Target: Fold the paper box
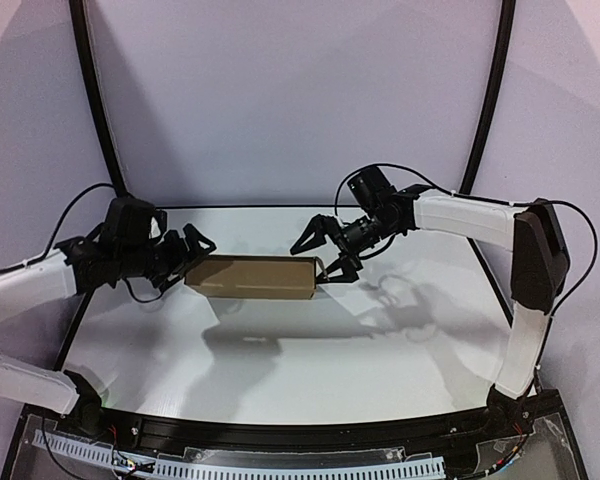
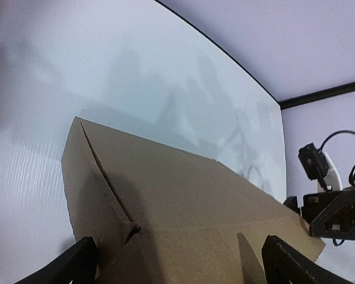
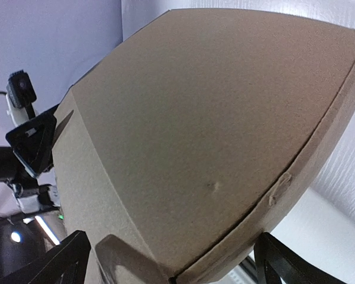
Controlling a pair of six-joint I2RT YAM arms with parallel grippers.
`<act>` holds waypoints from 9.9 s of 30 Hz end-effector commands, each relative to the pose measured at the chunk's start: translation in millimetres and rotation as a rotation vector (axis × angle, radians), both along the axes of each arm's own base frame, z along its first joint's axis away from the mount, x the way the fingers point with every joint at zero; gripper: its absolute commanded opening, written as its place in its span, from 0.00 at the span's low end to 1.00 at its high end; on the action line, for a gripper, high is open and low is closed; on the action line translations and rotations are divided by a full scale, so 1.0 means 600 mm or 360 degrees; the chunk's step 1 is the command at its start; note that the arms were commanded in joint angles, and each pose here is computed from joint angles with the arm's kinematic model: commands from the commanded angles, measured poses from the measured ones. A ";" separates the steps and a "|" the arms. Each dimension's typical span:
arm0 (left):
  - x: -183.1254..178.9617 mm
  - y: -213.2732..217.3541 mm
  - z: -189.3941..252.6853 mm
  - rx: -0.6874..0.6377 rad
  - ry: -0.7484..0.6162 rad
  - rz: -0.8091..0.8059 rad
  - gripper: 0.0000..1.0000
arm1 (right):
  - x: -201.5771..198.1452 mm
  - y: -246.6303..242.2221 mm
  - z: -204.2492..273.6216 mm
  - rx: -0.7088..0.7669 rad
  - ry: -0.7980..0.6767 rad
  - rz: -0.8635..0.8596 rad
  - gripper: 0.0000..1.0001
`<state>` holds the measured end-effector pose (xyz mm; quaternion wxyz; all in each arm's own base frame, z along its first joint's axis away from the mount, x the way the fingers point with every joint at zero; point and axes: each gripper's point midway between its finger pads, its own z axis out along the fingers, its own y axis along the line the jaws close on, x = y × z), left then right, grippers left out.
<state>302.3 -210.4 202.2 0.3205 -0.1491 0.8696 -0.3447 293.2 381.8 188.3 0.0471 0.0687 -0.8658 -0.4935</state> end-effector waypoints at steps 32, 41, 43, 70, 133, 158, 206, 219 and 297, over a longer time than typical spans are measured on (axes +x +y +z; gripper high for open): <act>0.167 0.031 0.034 0.0328 0.0118 0.0205 0.99 | 0.247 -0.061 0.043 -0.0085 -0.0352 -0.0446 0.98; 0.185 0.005 0.001 0.0246 0.0196 0.0151 0.99 | 0.281 -0.092 0.078 -0.0213 -0.0724 -0.0457 0.98; 0.186 0.003 -0.007 0.0243 0.0216 0.0149 0.99 | 0.276 -0.099 0.093 -0.0211 -0.0848 -0.0441 0.98; 0.203 0.003 -0.012 0.0297 0.0238 0.0170 0.99 | 0.129 -0.071 0.122 -0.0886 -0.2311 0.0329 0.81; 0.131 0.052 0.131 0.0957 -0.0408 -0.0593 0.98 | 0.186 -0.043 0.018 -0.0901 -0.1712 0.0106 0.49; 0.197 0.038 0.067 0.0930 -0.0142 -0.0711 0.13 | 0.192 -0.033 0.025 -0.0898 -0.1678 0.0115 0.47; 0.191 0.048 -0.011 0.0711 0.0414 -0.0009 0.01 | 0.181 -0.034 0.040 -0.0954 -0.1636 -0.0058 0.47; 0.183 0.056 -0.024 0.0747 0.0406 -0.0014 0.01 | 0.197 -0.059 0.158 -0.0994 -0.1940 -0.0118 0.61; 0.117 0.035 -0.087 0.0874 0.0258 -0.0201 0.01 | 0.127 -0.017 -0.016 -0.0730 -0.1523 0.0140 0.00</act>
